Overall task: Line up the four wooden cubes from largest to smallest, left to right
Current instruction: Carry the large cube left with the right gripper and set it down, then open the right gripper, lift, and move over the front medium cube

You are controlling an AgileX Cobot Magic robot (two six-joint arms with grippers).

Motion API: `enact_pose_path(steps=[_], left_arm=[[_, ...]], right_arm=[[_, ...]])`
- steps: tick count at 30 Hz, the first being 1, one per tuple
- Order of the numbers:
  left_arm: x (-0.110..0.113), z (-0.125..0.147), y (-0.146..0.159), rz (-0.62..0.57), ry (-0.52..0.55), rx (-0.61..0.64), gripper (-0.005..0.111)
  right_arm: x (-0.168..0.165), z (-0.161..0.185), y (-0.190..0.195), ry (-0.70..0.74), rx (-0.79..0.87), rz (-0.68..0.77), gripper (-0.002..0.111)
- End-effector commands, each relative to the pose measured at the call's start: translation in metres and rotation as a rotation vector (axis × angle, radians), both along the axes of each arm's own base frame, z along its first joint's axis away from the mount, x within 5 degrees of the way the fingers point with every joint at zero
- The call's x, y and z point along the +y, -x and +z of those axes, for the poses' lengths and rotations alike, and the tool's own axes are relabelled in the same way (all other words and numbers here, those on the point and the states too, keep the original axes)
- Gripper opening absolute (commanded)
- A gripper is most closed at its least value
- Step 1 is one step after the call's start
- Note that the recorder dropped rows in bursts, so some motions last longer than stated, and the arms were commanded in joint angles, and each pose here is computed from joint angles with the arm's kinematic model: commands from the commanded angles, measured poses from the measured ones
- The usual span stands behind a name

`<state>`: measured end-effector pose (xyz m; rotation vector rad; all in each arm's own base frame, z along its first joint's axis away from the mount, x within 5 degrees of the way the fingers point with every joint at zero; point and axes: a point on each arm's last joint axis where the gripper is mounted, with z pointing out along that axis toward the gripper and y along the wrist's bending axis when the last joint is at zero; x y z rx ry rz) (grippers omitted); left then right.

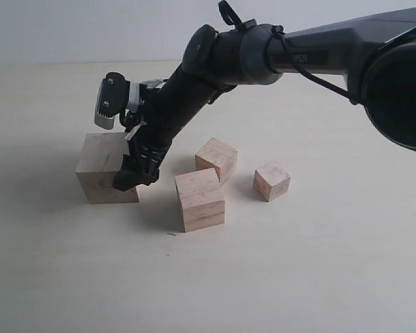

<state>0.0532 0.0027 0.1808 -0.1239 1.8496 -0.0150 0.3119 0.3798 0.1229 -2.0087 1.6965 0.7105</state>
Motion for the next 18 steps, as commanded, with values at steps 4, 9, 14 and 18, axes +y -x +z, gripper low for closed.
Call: enact_pose_path(steps=[4,9,14,18], left_arm=[[0.0,0.0,0.0,-0.004,0.002,-0.015,0.0],[0.0,0.0,0.0,-0.004,0.002,-0.015,0.0],[0.0,0.0,0.0,-0.004,0.002,-0.015,0.0],[0.0,0.0,0.0,-0.004,0.002,-0.015,0.0]], right_arm=[[0.0,-0.006,-0.001,-0.006,0.005,-0.005,0.067],[-0.001,-0.007,-0.005,-0.001,-0.028,-0.032,0.091],[-0.001,-0.002,-0.005,0.002,-0.024,-0.043,0.093],[-0.002,0.016,-0.005,-0.017,-0.034,-0.059,0.093]])
